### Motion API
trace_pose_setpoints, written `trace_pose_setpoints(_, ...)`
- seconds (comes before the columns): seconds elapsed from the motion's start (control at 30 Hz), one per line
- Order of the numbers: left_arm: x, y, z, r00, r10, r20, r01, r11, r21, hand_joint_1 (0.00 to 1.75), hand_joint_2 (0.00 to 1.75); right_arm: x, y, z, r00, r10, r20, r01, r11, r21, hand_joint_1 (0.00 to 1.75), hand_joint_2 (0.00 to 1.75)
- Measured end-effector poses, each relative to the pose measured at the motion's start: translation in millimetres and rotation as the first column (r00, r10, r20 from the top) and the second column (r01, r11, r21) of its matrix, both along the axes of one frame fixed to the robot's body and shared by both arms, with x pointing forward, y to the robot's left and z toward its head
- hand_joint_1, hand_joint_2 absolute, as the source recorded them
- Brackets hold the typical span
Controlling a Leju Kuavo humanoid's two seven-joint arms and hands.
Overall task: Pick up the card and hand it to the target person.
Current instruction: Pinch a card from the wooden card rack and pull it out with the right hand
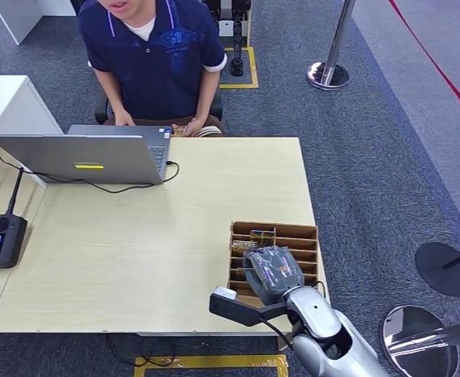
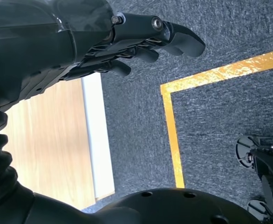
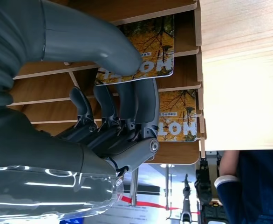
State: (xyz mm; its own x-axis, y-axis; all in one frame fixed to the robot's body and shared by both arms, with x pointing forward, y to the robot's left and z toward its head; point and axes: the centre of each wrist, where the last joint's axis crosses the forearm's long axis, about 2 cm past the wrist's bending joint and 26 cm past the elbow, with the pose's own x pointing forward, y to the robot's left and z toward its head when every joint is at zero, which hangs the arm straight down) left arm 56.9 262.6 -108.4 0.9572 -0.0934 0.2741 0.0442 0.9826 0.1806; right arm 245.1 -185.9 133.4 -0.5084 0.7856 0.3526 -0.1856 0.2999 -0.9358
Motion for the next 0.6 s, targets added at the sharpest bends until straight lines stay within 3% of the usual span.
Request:
trace_pose_setpoints(0.5, 0.0, 0.0, 0.0, 1.0, 0.0, 0.0, 0.0, 1.0, 0.0, 0.0, 1.75, 0.0, -0.1, -0.3, 1.0, 0.0, -0.001, 0.0, 1.0, -0.001, 1.3, 1.75)
trace_pose_setpoints(0.57, 0.0, 0.0, 0.0, 1.0, -0.001, 0.0, 0.001, 1.0, 0.0, 0.0, 0.87, 0.1, -0.1, -0.6, 1.0, 0.0, -0.002, 0.0, 1.0, -0.001, 1.41, 1.75)
trace_pose_setpoints(0.6, 0.0, 0.0, 0.0, 1.0, -0.003, 0.003, 0.003, 1.0, 0.0, 0.0, 0.87, 0.1, -0.1, -0.7, 1.0, 0.0, -0.003, 0.0, 1.0, -0.001, 1.48, 1.75)
